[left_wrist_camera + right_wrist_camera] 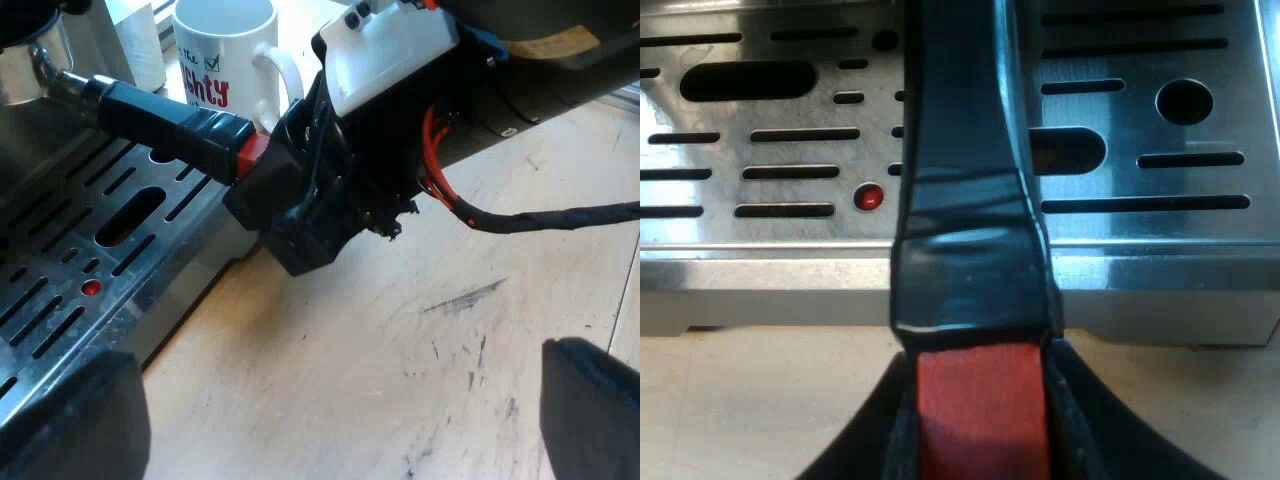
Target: Grind coffee beans and then tamp
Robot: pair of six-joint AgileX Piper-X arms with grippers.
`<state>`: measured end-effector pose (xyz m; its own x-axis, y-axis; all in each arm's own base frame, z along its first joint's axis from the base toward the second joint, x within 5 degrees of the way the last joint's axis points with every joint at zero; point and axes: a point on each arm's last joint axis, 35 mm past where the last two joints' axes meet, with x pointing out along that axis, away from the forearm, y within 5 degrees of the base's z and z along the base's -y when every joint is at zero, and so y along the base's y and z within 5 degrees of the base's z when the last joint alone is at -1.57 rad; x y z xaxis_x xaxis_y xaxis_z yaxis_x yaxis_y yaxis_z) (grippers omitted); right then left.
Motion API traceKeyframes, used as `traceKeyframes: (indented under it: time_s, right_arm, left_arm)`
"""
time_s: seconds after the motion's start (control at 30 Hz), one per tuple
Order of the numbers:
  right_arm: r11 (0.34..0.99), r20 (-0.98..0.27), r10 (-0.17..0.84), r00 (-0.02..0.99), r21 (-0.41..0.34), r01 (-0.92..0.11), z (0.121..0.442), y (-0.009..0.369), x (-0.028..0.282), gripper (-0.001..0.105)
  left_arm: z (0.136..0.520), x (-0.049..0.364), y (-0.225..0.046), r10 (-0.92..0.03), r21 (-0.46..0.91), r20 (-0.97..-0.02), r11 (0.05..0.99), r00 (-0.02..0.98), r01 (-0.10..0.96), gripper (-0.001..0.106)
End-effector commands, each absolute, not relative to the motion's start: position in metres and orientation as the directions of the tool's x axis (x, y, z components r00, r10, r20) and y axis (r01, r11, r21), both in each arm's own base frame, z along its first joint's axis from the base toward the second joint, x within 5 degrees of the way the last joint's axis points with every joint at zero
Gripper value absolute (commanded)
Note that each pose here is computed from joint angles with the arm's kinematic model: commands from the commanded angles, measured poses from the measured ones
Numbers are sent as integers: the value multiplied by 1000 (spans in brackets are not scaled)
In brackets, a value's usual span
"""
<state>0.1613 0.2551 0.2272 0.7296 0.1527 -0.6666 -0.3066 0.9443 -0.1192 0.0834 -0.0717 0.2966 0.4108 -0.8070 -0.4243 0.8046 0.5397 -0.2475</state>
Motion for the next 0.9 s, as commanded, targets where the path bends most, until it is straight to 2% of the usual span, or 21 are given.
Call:
traceKeyframes:
  time_s: [0.03, 0.57, 0.77, 0.9]
  right_arm:
    - [949, -638, 149, 756, -122, -289, 233, 257, 164, 0]
    - [934, -653, 163, 740, -141, -329, 231, 261, 152, 0]
    - [946, -658, 143, 740, -128, -297, 233, 258, 146, 0]
    - [939, -650, 139, 747, -154, -309, 233, 260, 137, 0]
  left_arm:
    - [298, 83, -72, -815, -244, -418, 527, 402, 814, 80]
    - [298, 83, -72, -815, -244, -418, 527, 402, 814, 80]
    - [298, 83, -72, -815, -244, -418, 527, 402, 814, 80]
    - [298, 83, -72, -815, -244, -418, 527, 402, 814, 80]
